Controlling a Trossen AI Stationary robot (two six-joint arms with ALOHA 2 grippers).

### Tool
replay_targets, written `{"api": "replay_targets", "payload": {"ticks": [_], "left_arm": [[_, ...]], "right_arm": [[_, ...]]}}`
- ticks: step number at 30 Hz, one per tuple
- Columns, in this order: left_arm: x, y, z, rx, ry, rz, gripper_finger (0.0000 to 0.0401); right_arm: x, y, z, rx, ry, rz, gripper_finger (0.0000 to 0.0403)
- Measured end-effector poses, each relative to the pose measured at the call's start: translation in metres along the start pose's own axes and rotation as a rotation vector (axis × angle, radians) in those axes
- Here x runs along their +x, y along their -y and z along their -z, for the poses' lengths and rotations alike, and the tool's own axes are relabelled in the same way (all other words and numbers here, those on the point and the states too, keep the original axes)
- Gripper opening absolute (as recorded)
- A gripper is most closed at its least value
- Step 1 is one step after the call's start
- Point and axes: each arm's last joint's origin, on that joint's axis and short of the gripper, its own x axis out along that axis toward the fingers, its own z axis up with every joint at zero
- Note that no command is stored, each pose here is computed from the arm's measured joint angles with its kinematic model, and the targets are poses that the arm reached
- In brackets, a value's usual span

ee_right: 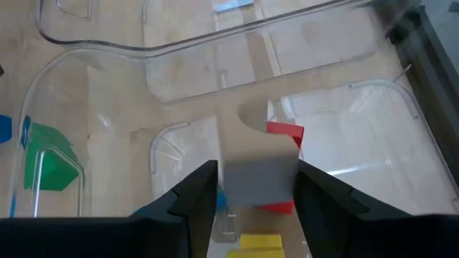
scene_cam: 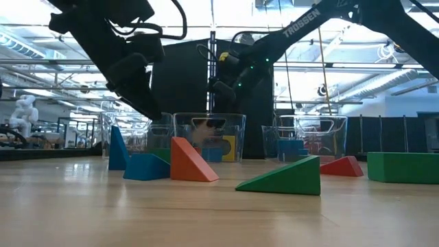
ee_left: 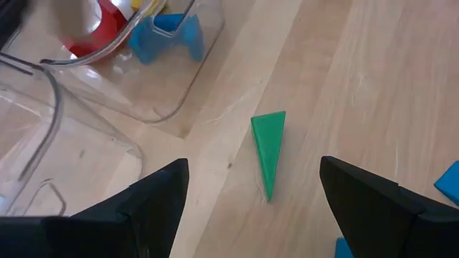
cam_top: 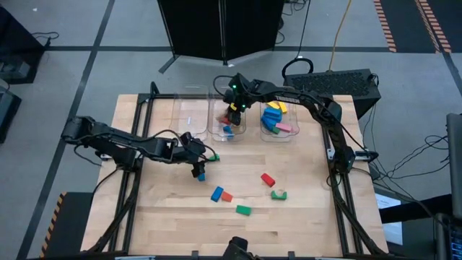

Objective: Sort blocks by size
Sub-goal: Put the brown arch block into the center transparent bin, then put the green arch block into the center transparent bin

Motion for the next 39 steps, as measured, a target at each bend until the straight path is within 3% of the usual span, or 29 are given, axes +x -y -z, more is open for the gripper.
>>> {"api": "replay_targets", "payload": {"ticks": [6, 10, 25, 31, 39], "left_arm": [[0.001, 0.001, -0.001, -0.004, 0.011, 0.005, 0.0315], [-0.001, 0.007, 0.0, 0.016, 0.035, -0.014, 0.0315], [-0.008, 0.025, -0.005, 0.024, 0.15, 0.036, 0.0315], [0.0, 0.039, -0.009, 0.043, 0.222, 0.08, 0.0315], [0.028, 0.057, -0.009, 0.106, 0.295, 0.122, 0.0315]], "right_arm": [[-0.003, 0.0, -0.004, -0.024, 0.028, 0.007, 0.0204], [-0.021, -0.005, -0.007, -0.067, 0.016, 0.01, 0.0219], [-0.115, -0.05, -0.013, -0.155, 0.005, -0.005, 0.02], [-0.139, -0.076, 0.013, -0.177, -0.001, -0.026, 0.0191], [-0.157, -0.11, 0.071, -0.15, 0.06, -0.059, 0.018]]}}
